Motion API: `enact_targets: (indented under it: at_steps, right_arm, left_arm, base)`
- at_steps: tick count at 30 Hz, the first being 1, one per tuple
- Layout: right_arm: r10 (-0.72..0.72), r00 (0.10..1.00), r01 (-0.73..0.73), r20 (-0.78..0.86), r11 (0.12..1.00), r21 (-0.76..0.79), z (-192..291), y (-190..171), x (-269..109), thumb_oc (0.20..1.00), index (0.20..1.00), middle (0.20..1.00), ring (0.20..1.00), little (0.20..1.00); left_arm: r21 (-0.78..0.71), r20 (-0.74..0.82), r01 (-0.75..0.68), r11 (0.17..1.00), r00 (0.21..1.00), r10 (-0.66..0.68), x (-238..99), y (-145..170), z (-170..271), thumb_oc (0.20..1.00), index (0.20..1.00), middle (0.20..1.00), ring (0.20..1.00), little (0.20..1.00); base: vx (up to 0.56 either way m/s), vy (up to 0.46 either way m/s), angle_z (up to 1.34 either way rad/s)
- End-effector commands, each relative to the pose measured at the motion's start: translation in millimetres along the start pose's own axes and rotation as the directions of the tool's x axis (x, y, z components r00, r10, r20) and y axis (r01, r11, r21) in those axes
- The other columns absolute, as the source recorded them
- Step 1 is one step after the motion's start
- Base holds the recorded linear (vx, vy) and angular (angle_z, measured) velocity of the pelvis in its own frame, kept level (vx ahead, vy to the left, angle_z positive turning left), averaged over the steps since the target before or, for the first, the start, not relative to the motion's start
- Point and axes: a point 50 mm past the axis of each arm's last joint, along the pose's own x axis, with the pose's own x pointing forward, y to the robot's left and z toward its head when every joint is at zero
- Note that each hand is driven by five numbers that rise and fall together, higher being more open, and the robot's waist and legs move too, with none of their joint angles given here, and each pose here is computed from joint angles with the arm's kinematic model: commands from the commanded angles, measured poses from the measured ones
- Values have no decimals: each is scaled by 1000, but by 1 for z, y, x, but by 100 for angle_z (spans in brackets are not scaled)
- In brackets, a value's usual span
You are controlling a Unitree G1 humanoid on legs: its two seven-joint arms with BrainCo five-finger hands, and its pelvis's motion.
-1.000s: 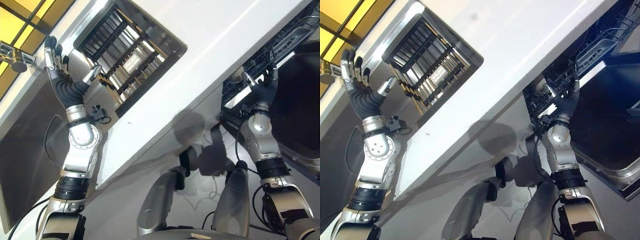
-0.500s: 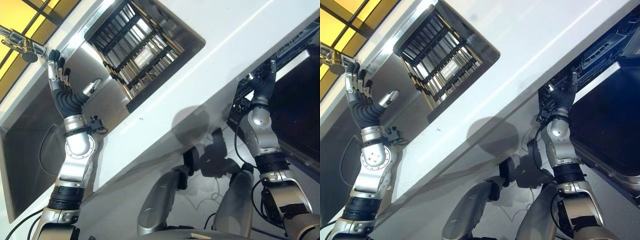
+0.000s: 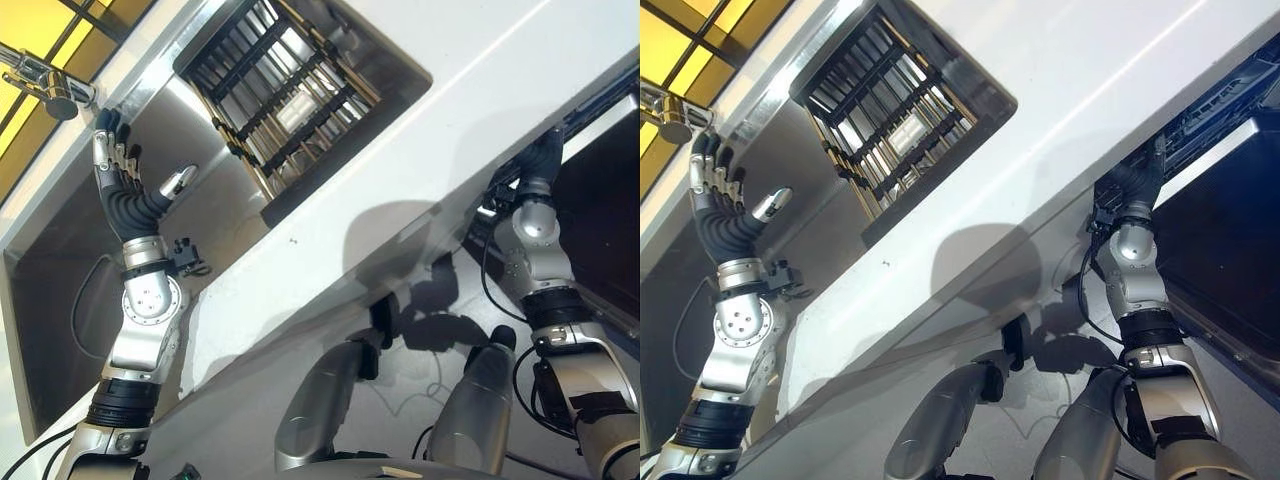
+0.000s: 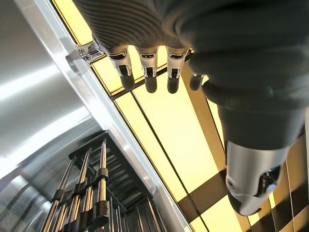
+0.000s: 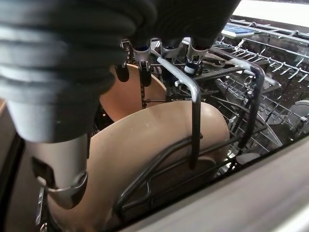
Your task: Pick up plates and place into dishwasher.
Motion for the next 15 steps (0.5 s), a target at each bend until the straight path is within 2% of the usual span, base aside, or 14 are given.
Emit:
enact_targets:
  at_steps: [1,8,15]
  right_arm:
    - [-2,960,-29,282,994,107,64,12,16,1000,1000,1000,1000,1000]
    - [-150,956,150,252,989,21,51,-10,0,1000,1000,1000,1000,1000]
    - [-243,955,251,171,968,-26,26,-37,-28,1000,1000,1000,1000,1000]
  left_arm:
    - [-32,35,-41,999,999,42,1,3,3,1000,1000,1000,1000,1000]
    - [-13,48,-61,998,997,62,7,5,5,1000,1000,1000,1000,1000]
    - [18,48,-76,997,996,75,7,8,2,1000,1000,1000,1000,1000]
  base:
    - [-81,-31,2]
    - [-71,-37,-2]
    - [-21,-25,-16]
